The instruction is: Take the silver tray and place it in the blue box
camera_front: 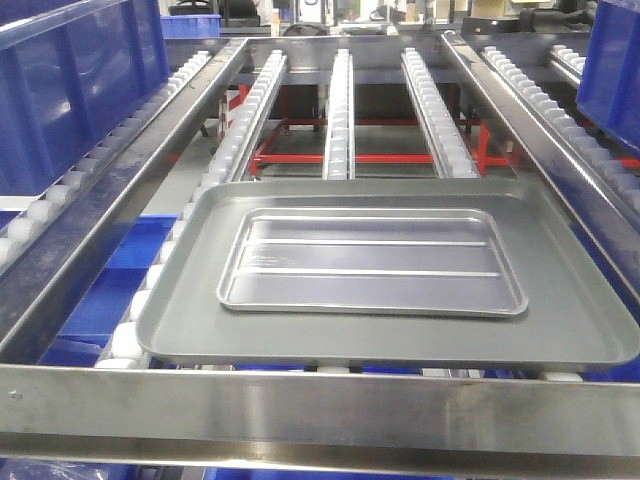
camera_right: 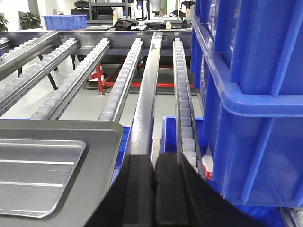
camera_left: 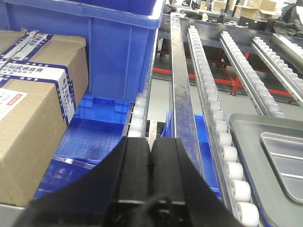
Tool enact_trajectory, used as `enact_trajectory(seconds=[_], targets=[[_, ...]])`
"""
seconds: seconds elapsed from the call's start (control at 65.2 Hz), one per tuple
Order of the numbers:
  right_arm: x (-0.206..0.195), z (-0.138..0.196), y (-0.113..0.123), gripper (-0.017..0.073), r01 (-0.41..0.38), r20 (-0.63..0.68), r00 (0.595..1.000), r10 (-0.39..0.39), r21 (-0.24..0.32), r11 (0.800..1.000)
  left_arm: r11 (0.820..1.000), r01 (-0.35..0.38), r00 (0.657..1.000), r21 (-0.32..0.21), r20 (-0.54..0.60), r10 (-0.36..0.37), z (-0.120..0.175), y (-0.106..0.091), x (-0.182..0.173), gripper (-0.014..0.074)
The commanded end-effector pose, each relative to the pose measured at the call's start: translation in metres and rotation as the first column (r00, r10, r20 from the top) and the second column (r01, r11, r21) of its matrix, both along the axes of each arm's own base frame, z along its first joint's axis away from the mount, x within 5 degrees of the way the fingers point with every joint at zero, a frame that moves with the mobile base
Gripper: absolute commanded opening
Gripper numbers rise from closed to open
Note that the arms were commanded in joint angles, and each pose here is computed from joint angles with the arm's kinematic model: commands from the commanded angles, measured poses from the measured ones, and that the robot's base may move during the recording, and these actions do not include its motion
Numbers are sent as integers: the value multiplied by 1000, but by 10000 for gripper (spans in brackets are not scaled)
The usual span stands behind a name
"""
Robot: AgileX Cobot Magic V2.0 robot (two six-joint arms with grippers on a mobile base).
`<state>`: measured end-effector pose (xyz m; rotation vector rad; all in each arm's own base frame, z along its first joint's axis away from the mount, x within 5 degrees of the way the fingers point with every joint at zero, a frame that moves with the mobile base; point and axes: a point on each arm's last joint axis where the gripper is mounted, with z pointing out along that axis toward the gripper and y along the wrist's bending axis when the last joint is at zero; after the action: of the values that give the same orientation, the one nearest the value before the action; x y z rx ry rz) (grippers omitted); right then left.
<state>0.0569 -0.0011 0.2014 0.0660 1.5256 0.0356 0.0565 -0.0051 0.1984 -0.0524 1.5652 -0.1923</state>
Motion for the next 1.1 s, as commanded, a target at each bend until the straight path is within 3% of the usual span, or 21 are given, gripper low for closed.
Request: enact_trajectory(seconds=[0.0, 0.522, 0.752, 0.859, 0.982, 1.09], targets=[[-2, 9, 0, 52, 4, 114, 993, -4, 0, 1000, 1000, 1, 994, -13, 112, 0, 10, 0, -2, -104], [-2, 9, 0, 52, 4, 114, 993, -4, 0, 1000, 1000, 1, 993, -13, 118, 1, 10, 0, -2, -104], [-4, 15, -1, 52, 9, 184, 983, -9, 0, 1000, 1000, -3, 985, -29, 175, 8, 17, 1, -3, -104], [-11, 45, -1, 52, 8, 288, 958, -10, 7, 1000, 999, -4, 953, -33, 303, 14, 47, 2, -9, -104], [-21, 91, 0, 52, -4, 266, 964, 2, 4, 1000, 998, -14, 968, 60, 251, -1, 98, 2, -18, -104], [-18, 123, 2, 60, -18, 142, 990, 17, 4, 1000, 997, 11, 987, 75, 156, -22, 140, 1, -16, -101]])
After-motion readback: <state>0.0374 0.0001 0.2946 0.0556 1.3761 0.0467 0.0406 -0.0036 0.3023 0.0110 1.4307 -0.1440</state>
